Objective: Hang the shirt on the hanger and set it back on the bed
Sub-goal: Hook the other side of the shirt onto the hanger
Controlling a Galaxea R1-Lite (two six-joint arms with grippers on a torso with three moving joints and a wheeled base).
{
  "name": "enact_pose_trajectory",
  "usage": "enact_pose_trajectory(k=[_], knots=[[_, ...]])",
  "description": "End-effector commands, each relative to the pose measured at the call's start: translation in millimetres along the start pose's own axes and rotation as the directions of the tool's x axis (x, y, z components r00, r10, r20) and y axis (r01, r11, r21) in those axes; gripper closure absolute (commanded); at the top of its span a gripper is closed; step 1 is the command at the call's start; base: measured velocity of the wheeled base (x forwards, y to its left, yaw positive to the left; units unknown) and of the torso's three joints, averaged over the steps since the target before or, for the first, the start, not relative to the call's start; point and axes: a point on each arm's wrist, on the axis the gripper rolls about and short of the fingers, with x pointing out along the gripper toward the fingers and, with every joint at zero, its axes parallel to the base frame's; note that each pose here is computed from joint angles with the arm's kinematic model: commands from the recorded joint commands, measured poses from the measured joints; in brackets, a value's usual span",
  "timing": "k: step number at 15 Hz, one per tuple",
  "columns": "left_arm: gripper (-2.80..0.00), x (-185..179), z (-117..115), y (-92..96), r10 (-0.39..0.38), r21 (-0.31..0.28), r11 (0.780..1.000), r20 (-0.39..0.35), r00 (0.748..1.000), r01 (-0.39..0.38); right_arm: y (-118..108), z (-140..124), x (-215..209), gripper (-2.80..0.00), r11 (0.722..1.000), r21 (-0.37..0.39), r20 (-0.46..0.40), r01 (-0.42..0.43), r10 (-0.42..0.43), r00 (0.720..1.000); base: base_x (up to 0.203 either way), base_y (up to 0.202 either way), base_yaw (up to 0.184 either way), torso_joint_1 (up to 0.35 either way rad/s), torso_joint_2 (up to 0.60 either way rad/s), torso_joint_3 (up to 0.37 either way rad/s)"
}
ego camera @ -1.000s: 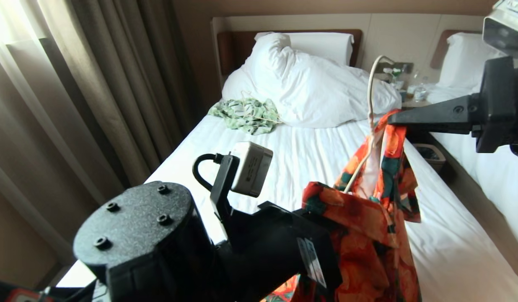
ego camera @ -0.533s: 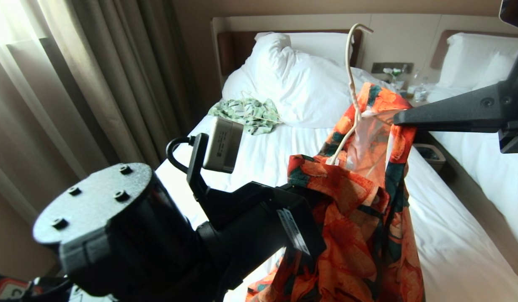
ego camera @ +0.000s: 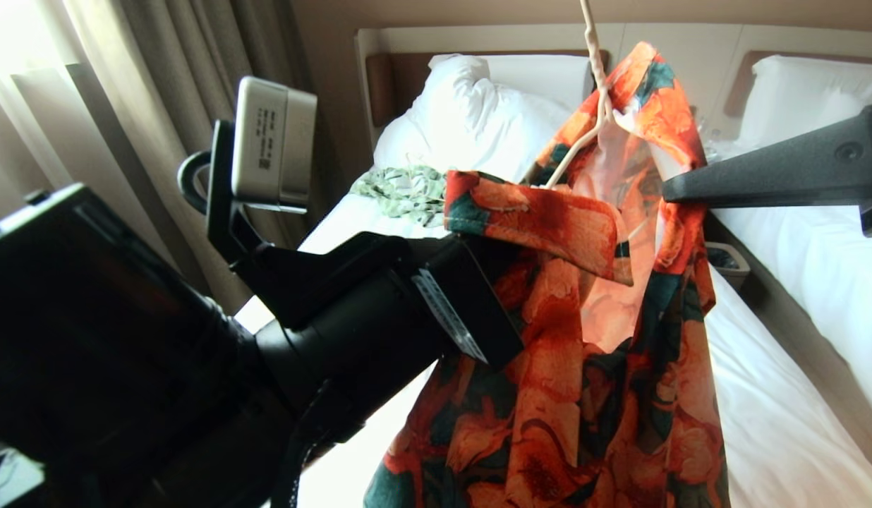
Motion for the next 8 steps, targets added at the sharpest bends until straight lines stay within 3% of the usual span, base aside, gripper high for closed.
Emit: enact_pose_trajectory(k=[1, 4, 8], knots=[[0.00, 3.2, 11.4, -4.2, -0.014, -0.004, 1.000, 0.046, 0.999, 0.014, 2.5, 4.4, 1.0, 0.00, 0.999, -0.033, 0.003, -0.005, 0.005, 1.000, 0.000, 0.000, 0.000, 0.000, 0.00, 0.000], [0.00, 8.1, 18.1, -7.1, -0.018, 0.027, 0.999, 0.061, 0.998, 0.017, 6.1, 10.1, -4.8, 0.00, 0.997, -0.072, 0.042, 0.001, 0.002, 0.999, 0.000, 0.000, 0.000, 0.000, 0.00, 0.000], [0.00, 13.4, 51.3, -18.5, -0.040, 0.034, 0.999, 0.133, 0.990, 0.036, 9.5, 12.4, -11.8, 0.00, 0.995, -0.102, 0.066, -0.007, 0.013, 0.998, 0.000, 0.000, 0.000, 0.000, 0.00, 0.000]])
